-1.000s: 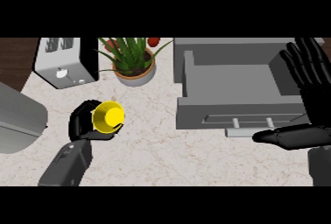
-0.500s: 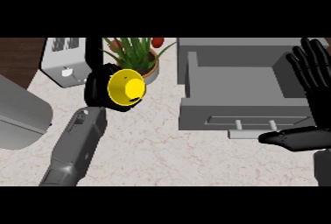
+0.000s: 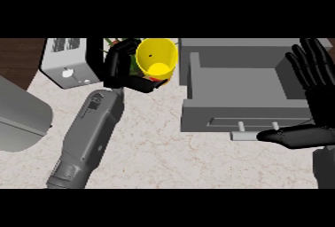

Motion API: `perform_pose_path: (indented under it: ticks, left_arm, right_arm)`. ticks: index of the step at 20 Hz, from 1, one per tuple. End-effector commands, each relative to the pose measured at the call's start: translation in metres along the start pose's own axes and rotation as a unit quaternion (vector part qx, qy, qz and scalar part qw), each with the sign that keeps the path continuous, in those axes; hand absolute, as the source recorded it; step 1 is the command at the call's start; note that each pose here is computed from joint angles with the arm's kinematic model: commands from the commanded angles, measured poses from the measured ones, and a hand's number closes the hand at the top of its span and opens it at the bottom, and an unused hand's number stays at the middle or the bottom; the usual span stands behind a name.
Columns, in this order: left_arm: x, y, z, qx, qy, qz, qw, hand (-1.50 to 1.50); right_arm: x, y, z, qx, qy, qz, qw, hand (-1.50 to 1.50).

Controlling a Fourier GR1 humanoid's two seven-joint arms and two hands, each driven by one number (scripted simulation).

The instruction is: Pick up the cup, place it into the drawer and close the drawer

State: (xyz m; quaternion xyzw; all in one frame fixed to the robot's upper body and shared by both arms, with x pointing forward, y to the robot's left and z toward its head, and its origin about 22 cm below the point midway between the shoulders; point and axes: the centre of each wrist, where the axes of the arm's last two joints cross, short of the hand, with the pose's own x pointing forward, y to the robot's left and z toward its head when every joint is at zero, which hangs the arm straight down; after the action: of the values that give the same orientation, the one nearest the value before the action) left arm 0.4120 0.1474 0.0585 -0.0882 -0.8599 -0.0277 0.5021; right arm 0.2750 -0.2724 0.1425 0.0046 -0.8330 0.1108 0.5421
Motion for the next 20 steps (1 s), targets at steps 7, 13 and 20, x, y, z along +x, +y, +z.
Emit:
perform_pose_path:
  ticks: [7,13,20]
  left_arm:
    - [0.087,-0.091,-0.093,-0.023,0.019,-0.047,0.9985,1.50]
    - [0.076,-0.117,-0.100,-0.015,0.085,-0.113,0.9898,1.50]
    - [0.040,-0.105,-0.083,-0.068,0.167,-0.151,0.9720,1.50]
  right_arm:
    - [-0.002,0.002,-0.009,0.005,-0.012,-0.005,1.000,-1.50]
    - [-0.006,0.001,-0.013,0.022,-0.029,-0.007,0.999,-1.50]
    - [0.002,-0.006,-0.012,0.035,-0.030,-0.008,0.999,-1.50]
